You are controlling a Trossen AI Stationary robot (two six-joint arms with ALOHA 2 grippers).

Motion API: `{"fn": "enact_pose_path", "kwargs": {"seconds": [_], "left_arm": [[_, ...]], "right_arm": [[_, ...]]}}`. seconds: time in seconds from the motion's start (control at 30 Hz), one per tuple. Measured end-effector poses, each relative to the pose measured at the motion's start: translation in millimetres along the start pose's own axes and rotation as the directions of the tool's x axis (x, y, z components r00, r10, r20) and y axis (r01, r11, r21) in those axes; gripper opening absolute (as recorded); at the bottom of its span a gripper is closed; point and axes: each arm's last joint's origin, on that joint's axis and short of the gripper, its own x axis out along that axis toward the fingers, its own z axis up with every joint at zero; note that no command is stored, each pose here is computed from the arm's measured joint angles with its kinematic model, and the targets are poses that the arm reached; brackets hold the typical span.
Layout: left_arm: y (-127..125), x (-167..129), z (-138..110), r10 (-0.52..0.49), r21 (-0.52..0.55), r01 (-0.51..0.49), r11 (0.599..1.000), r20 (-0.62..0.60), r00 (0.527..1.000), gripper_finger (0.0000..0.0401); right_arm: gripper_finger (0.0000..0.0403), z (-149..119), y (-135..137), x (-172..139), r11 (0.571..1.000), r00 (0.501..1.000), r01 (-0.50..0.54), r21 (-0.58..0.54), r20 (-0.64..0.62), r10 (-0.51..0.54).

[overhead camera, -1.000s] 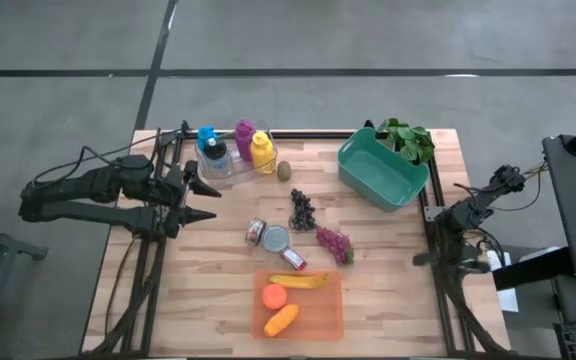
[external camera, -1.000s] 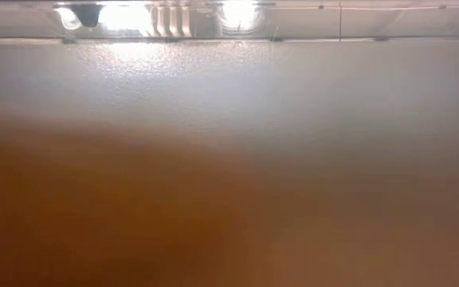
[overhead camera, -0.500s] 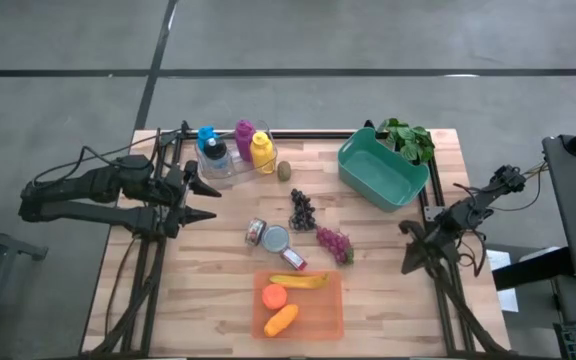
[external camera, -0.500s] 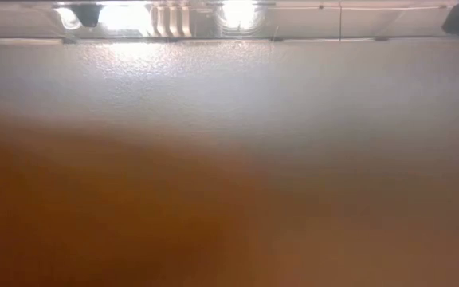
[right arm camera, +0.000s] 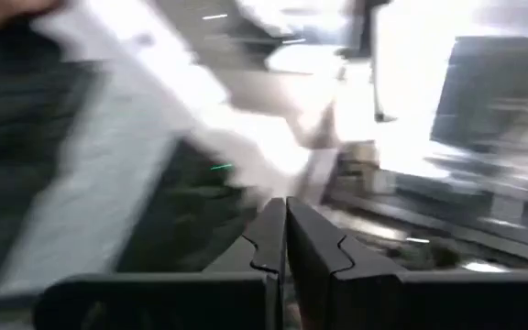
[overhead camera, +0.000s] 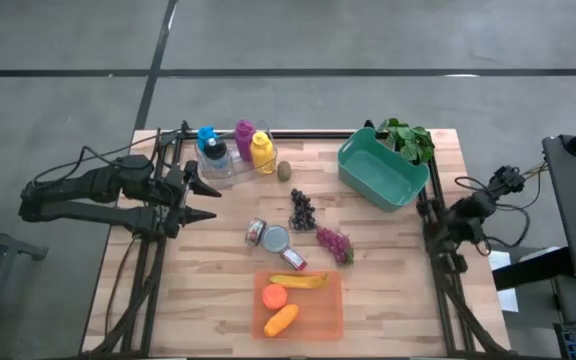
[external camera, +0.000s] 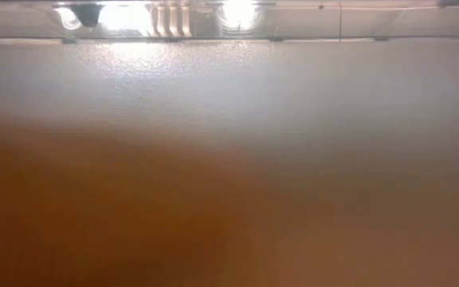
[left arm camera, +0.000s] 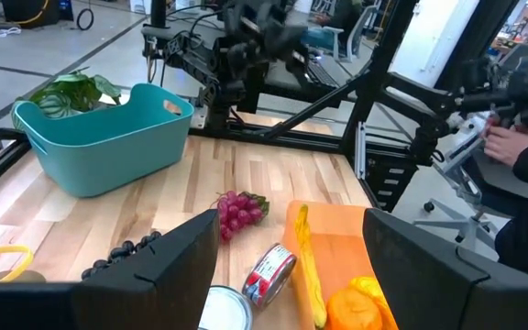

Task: Pick & Place Food Item
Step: Put the brown kiwi into the orange bin

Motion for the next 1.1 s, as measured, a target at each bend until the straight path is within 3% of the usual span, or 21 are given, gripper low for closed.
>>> {"fn": "enact_pose_path", "kwargs": {"seconds": [0.07,0.13,0.17,0.23,0.3,0.33,0.37,0.4,0.5,0.53,0.57,0.6,0.63,0.7,0.8,0.87,0.9,0.97,1.1], "left_arm": [[0,0,0,0.000,0.000,0.000,1.000,0.000,1.000,0.0275],[0,0,0,0.000,0.000,0.000,1.000,0.000,1.000,0.0275],[0,0,0,0.000,0.000,0.000,1.000,0.000,1.000,0.0275],[0,0,0,0.000,0.000,0.000,1.000,0.000,1.000,0.0275],[0,0,0,0.000,0.000,0.000,1.000,0.000,1.000,0.0275],[0,0,0,0.000,0.000,0.000,1.000,0.000,1.000,0.0275],[0,0,0,0.000,0.000,0.000,1.000,0.000,1.000,0.0275],[0,0,0,0.000,0.000,0.000,1.000,0.000,1.000,0.0275],[0,0,0,0.000,0.000,0.000,1.000,0.000,1.000,0.0275],[0,0,0,0.000,0.000,0.000,1.000,0.000,1.000,0.0275],[0,0,0,-0.001,0.000,0.001,1.000,0.000,1.000,0.0275],[0,0,0,0.000,0.000,0.000,1.000,0.000,1.000,0.0275],[0,0,0,0.000,0.000,0.000,1.000,0.000,1.000,0.0275],[0,0,0,0.000,0.000,0.000,1.000,0.000,1.000,0.0275],[0,0,0,0.000,0.000,0.000,1.000,0.000,1.000,0.0275],[0,0,0,0.000,-0.001,0.000,1.000,0.000,1.000,0.0275],[0,0,0,0.000,-0.001,0.000,1.000,0.000,1.000,0.0275],[0,0,0,0.000,-0.001,0.000,1.000,0.000,1.000,0.0275],[0,0,0,0.000,-0.001,0.000,1.000,0.000,1.000,0.0275]], "right_arm": [[0.0008,6,-8,0,0.983,0.983,0.183,0.022,0.019,-0.183],[0.0008,13,-17,-2,0.901,0.907,0.416,0.122,0.008,-0.421],[0.0008,17,-23,-3,0.820,0.838,0.538,0.196,-0.014,-0.546],[0.0008,24,-33,-6,0.598,0.659,0.724,0.345,-0.086,-0.747],[0.0008,31,-40,-7,0.365,0.485,0.809,0.461,-0.170,-0.858],[0.0008,34,-42,-6,0.289,0.425,0.827,0.482,-0.199,-0.883],[0.0008,37,-44,-3,0.270,0.405,0.839,0.473,-0.210,-0.890],[0.0008,40,-45,2,0.308,0.428,0.843,0.440,-0.203,-0.881],[0.0008,52,-46,25,0.602,0.641,0.758,0.252,-0.116,-0.758],[0.0008,57,-46,34,0.680,0.699,0.712,0.176,-0.089,-0.710],[0.0008,61,-47,43,0.728,0.736,0.677,0.106,-0.073,-0.674],[0.0008,65,-48,51,0.742,0.744,0.668,0.058,-0.073,-0.664],[0.0008,69,-51,59,0.731,0.730,0.682,0.029,-0.086,-0.678],[0.0008,77,-59,74,0.630,0.623,0.777,0.002,-0.145,-0.768],[0.0008,80,-71,94,0.364,0.345,0.931,-0.031,-0.248,-0.905],[0.0008,81,-79,107,0.221,0.189,0.971,-0.093,-0.271,-0.944],[0.0008,79,-83,114,0.185,0.146,0.974,-0.129,-0.266,-0.953],[0.0008,76,-92,128,0.153,0.107,0.972,-0.180,-0.246,-0.963],[0.0008,66,-99,153,0.149,0.093,0.965,-0.215,-0.248,-0.964]]}}
